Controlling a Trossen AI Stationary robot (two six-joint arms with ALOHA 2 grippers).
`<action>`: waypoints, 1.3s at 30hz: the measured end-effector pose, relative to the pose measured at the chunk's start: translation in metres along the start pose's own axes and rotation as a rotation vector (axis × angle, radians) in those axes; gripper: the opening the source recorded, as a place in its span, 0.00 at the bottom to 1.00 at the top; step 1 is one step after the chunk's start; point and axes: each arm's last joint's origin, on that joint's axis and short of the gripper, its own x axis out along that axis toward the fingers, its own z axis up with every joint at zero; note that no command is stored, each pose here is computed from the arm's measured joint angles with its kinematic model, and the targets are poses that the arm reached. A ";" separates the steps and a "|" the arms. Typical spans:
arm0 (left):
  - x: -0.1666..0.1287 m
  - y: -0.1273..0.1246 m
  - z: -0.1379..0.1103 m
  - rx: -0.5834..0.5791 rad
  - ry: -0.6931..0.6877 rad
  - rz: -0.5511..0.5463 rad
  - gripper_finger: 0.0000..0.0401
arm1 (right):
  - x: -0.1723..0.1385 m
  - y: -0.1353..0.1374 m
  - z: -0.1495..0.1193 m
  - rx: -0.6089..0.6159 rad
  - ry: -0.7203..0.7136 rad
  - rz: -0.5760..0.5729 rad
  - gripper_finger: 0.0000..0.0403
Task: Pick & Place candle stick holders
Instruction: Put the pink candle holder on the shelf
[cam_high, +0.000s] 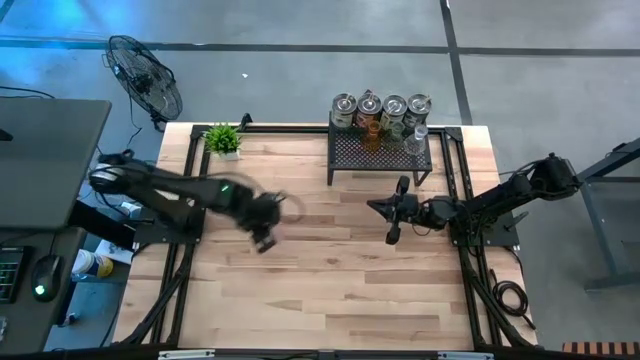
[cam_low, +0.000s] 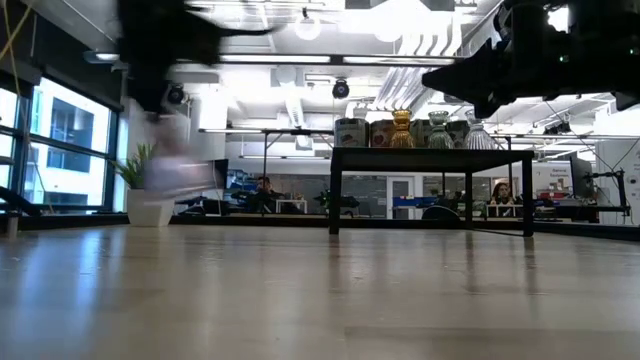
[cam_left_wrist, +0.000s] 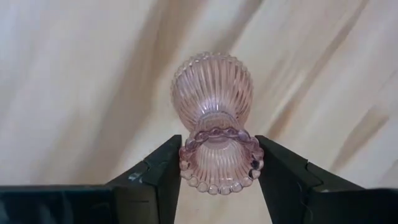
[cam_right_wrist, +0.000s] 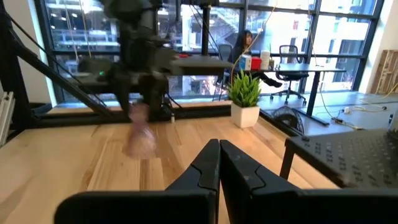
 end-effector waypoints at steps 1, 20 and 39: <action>0.002 -0.001 0.015 0.046 -0.037 -0.018 0.42 | 0.000 0.000 0.001 -0.001 -0.007 0.000 0.00; 0.072 -0.042 0.174 0.593 -0.089 -0.039 0.42 | 0.000 0.000 0.002 0.004 -0.018 -0.003 0.00; 0.051 -0.041 0.177 0.654 -0.149 0.013 0.73 | 0.000 0.000 0.001 0.007 -0.013 -0.004 0.00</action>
